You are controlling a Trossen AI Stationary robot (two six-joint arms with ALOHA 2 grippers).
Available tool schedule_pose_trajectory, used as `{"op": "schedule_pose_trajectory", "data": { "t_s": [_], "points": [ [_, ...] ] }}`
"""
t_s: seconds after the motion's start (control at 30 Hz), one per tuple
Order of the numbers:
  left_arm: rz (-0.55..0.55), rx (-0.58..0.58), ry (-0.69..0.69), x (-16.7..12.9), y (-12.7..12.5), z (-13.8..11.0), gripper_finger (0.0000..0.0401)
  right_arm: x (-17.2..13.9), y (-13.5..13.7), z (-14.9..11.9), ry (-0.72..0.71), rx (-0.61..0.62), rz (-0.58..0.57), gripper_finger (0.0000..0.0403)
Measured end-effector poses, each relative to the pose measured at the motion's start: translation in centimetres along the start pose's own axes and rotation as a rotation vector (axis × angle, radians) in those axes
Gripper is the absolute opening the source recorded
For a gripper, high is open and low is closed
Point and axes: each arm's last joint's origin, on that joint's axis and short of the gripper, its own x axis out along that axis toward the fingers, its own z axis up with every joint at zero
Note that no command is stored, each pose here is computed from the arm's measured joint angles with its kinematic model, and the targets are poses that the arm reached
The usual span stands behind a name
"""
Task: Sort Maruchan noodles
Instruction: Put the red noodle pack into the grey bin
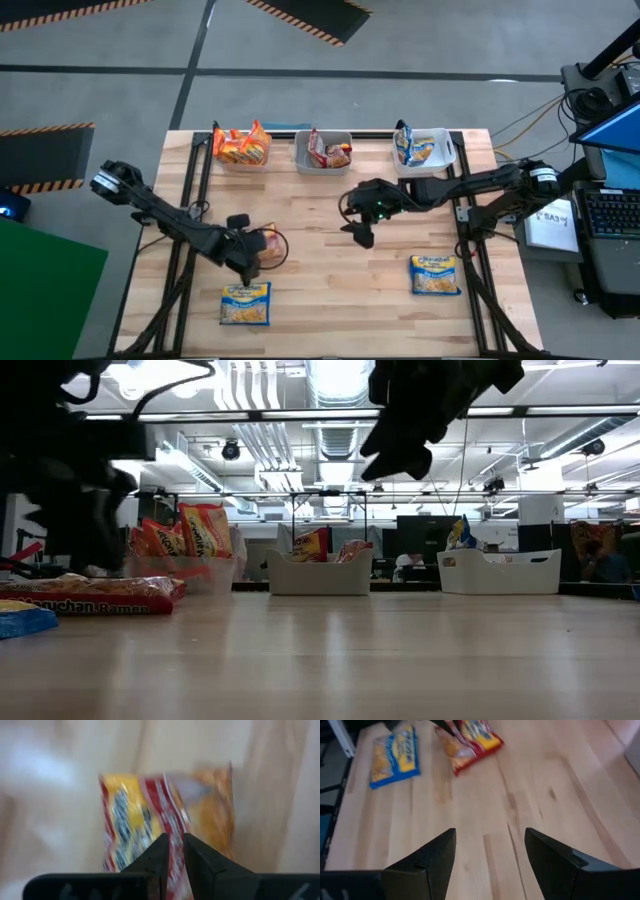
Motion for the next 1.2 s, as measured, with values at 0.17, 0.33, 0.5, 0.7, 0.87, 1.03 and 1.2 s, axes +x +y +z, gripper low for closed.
{"op": "schedule_pose_trajectory", "data": {
  "t_s": [0.17, 0.33, 0.5, 0.7, 0.87, 1.03, 1.2],
  "points": [
    [0.123, 0.006, -0.178, 0.3, 0.5, 1.5, 0.0040, 0.0, 0.7, 0.4, -0.059, -0.064, 0.029, 0.0224],
    [0.049, 0.066, -0.182, 0.1, 0.7, 2.6, 0.0040, 0.1, 0.7, 0.6, -0.088, -0.071, 0.036, 0.0224],
    [-0.103, 0.079, 0.025, -0.3, 0.6, 1.5, 0.0040, 0.2, 0.7, 0.4, -0.081, -0.078, 0.034, 0.0224],
    [-0.172, 0.025, 0.171, 0.4, 0.4, -0.3, 0.0040, 0.6, 0.4, -0.4, -0.109, -0.106, 0.039, 0.0224],
    [-0.098, 0.016, 0.103, 1.4, 0.6, -0.5, 0.0040, 1.0, 0.2, -0.9, -0.142, -0.120, 0.047, 0.0224],
    [0.014, 0.024, -0.081, 2.1, 1.0, 1.0, 0.0040, 1.1, 0.1, -1.2, -0.185, -0.124, 0.056, 0.0224],
    [0.057, 0.065, -0.286, 2.1, 1.4, 3.8, 0.0040, 1.2, 0.2, -1.0, -0.257, -0.119, 0.074, 0.0224]
  ]
}}
